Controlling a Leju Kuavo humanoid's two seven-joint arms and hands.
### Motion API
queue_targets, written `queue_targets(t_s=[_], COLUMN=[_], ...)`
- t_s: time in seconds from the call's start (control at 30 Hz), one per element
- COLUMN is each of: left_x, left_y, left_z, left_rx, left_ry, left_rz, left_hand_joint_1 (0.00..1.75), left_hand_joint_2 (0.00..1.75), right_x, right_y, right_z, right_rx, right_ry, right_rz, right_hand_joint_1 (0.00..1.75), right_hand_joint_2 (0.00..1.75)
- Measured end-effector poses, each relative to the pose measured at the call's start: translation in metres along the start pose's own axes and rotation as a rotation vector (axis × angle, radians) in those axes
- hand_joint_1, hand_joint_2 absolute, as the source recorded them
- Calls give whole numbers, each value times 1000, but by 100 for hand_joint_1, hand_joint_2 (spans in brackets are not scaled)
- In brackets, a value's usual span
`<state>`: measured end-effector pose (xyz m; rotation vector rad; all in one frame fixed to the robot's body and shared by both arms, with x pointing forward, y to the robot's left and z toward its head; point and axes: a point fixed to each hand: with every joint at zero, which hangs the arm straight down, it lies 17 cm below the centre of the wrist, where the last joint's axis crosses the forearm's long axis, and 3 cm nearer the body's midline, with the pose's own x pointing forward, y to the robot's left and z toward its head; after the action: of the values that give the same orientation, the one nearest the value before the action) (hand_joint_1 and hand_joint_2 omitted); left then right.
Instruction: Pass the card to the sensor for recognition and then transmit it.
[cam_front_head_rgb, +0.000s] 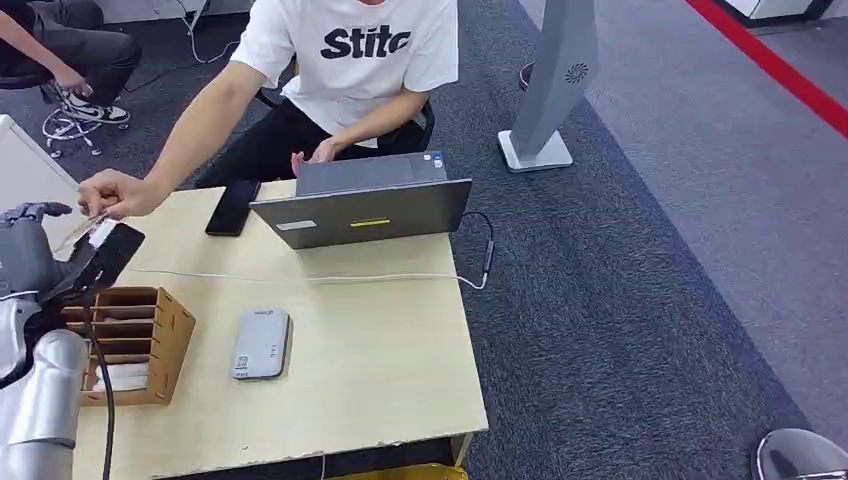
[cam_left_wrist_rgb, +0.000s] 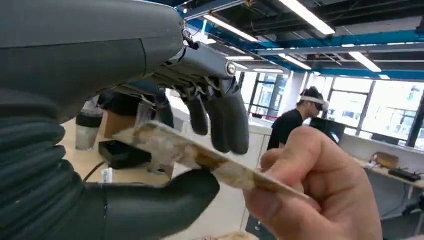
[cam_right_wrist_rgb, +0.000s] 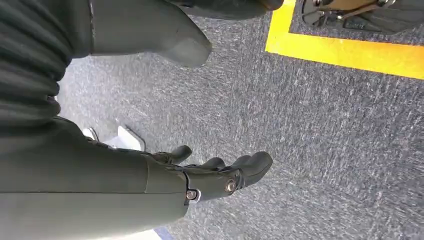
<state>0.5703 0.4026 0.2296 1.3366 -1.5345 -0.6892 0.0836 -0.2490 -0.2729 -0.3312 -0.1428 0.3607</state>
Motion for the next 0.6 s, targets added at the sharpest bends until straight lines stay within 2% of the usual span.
queue_targets(t_s=[0.27, 0.6], left_x=[17, 68], left_y=[-16, -30], left_z=[6, 23], left_rx=[-56, -115], left_ry=[-49, -162], left_rz=[-11, -8], left_hand_joint_1=[175, 175], left_hand_joint_2=[175, 175], right_x=[0, -1], right_y=[0, 0], right_z=[0, 0], right_rx=[0, 1], right_ry=[-2, 2], right_rz=[8, -1], right_hand_joint_1=[0, 0], right_hand_joint_2=[175, 175])
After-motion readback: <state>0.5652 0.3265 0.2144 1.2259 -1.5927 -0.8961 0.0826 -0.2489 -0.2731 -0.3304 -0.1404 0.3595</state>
